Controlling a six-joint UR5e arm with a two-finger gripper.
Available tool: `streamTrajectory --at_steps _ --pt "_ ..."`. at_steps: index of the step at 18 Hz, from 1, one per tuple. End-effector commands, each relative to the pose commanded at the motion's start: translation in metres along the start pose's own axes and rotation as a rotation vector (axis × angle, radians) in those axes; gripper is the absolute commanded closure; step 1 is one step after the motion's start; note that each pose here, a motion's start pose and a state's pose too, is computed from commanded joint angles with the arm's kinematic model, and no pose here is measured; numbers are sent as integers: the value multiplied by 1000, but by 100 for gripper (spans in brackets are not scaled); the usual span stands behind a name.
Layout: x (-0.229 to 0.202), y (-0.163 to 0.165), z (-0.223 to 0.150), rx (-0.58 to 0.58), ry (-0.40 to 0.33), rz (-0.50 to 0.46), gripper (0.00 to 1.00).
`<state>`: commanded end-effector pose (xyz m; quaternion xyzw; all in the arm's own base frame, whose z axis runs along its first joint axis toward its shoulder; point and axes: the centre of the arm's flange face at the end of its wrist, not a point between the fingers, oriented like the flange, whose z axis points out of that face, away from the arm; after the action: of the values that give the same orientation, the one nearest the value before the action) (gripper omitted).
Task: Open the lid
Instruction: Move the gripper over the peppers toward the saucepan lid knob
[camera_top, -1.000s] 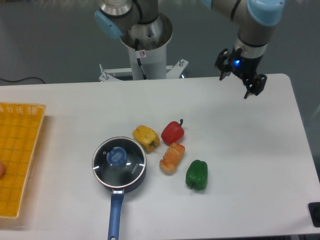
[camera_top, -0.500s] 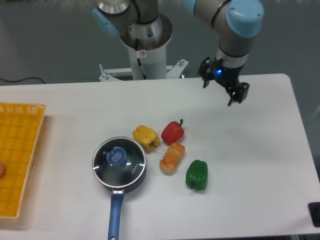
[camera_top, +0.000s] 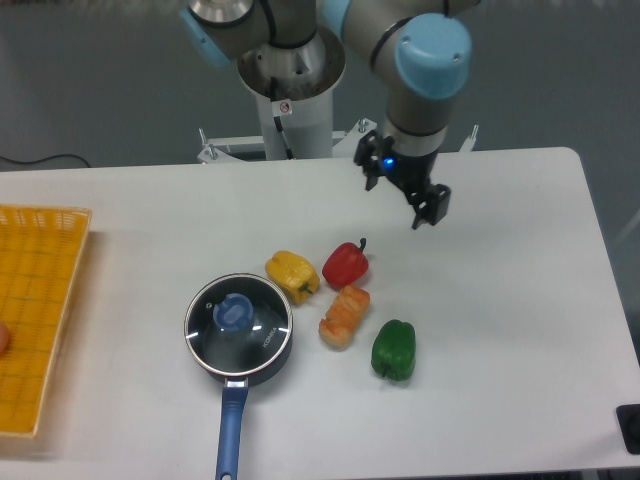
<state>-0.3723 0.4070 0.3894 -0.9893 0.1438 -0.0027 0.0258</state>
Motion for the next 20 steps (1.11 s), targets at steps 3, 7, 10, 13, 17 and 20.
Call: streamTrajectory --at_steps 3,7,10,13,17,20 --pt "13 -23 5 2 -3 5 0" --pt "27 -48 14 -2 -2 11 0" --pt "35 -59 19 -4 5 -5 0" --pt "42 -69 21 -5 4 -3 0" --pt "49 -79 22 0 -2 3 0" --pt "48 -80 24 1 -4 3 0"
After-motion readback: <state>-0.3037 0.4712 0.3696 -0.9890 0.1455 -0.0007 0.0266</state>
